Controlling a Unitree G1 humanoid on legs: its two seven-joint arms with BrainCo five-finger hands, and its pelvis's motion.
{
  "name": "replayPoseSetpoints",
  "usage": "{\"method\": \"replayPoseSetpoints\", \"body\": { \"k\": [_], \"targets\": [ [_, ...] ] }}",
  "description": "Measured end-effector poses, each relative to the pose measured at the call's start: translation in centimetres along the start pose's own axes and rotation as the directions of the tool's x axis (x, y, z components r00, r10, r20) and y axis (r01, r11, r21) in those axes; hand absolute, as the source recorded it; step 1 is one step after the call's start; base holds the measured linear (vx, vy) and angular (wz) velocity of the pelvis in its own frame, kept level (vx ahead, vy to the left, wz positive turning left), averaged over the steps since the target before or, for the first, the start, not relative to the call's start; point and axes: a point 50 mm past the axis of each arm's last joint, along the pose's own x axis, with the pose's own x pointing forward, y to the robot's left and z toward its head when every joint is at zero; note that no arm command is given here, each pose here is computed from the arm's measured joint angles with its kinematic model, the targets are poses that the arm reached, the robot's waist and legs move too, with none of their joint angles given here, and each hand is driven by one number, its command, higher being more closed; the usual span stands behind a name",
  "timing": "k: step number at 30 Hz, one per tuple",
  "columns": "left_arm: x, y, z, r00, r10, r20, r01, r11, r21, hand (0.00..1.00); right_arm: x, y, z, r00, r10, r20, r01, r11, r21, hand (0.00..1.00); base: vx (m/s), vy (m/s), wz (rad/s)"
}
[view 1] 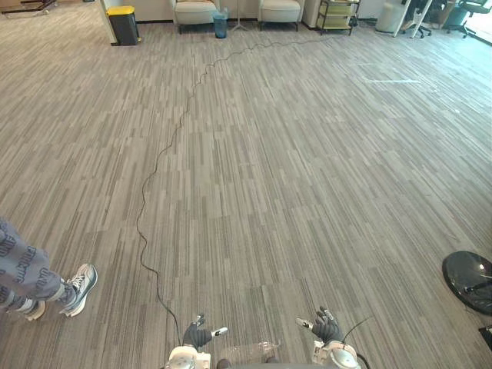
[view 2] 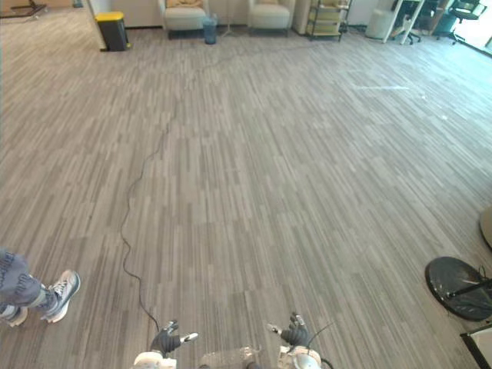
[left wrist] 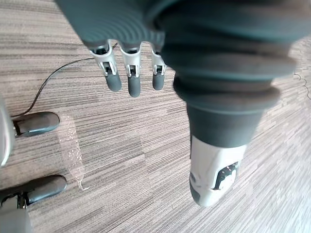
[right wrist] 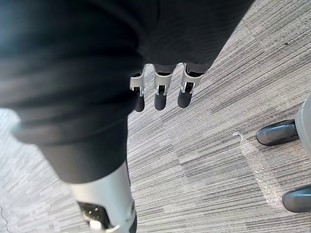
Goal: Pick up cushions and gather them together orderly.
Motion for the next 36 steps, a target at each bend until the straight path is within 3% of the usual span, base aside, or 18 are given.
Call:
{"method": "replayPoseSetpoints", "body": {
  "k": [14, 36],
  "targets": [
    [0.3, 0.2, -0.1, 0.999, 0.008, -0.043, -0.009, 1.0, -0.016, 0.0, -0.4, -2.2, -2.0, 0.99, -0.083, -0.115, 0.089, 0.995, 0.049, 0.0, 0.01, -0.007, 0.02],
    [0.6, 0.3, -0.1, 0.998, 0.0, -0.067, -0.001, 1.0, -0.012, 0.0, -0.3, -2.8, -1.9, 0.987, -0.104, -0.123, 0.116, 0.989, 0.092, 0.0, -0.01, -0.019, 0.02]
  ]
}}
